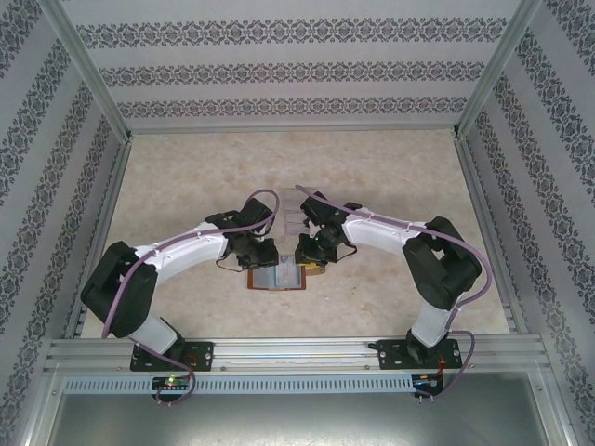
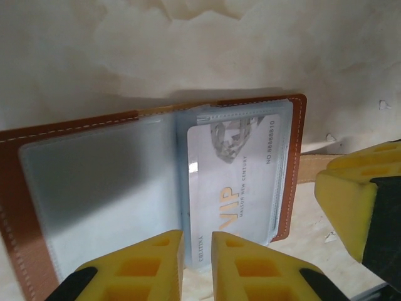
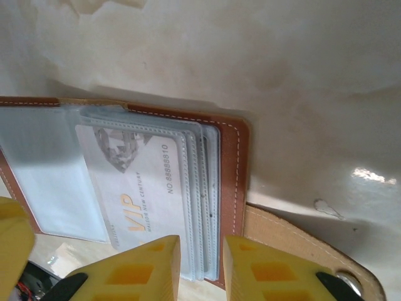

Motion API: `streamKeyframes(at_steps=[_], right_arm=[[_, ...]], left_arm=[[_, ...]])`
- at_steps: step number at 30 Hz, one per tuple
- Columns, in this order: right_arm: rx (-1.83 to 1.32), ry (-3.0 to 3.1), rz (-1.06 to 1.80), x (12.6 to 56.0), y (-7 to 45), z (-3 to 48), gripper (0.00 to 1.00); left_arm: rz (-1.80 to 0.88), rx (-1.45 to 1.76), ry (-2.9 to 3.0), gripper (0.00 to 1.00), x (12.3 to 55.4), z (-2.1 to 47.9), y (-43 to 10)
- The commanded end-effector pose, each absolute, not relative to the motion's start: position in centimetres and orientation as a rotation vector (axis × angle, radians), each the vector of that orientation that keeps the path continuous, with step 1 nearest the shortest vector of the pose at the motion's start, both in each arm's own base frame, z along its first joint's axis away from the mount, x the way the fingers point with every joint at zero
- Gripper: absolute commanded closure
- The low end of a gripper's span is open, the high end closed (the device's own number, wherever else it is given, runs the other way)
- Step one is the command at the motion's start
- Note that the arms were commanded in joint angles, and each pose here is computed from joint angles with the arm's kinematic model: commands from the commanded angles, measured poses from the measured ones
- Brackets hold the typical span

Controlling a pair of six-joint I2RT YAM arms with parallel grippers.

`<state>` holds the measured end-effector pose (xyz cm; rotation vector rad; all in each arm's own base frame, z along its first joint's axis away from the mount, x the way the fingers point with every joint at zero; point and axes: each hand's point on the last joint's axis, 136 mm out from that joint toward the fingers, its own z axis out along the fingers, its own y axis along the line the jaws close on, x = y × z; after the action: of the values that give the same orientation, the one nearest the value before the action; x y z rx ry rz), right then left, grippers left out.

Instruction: Take the credit cards out of the card holder

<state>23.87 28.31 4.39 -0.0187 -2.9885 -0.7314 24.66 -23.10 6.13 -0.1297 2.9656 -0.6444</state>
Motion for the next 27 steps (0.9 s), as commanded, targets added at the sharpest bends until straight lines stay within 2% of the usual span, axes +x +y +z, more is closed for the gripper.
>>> streamKeyframes(at_steps=[1,9,27], right_arm=[[-0.024,-2.961,-0.785,23.9,29.6,4.5,0.73],[-0.037,-2.915,-0.863,24.0,30.9,4.1,0.78],[-0.05,-2.913,-0.768,23.5,30.0,1.8,0.8]], left_arm=[[-0.757,-0.185,2.951,0.83,25.2,5.5,-23.9],[-0.818,-0.233,2.962,0.93,25.2,4.2,-24.0],[-0.91,-0.268,2.972,0.93,25.1,3.4,-24.8]])
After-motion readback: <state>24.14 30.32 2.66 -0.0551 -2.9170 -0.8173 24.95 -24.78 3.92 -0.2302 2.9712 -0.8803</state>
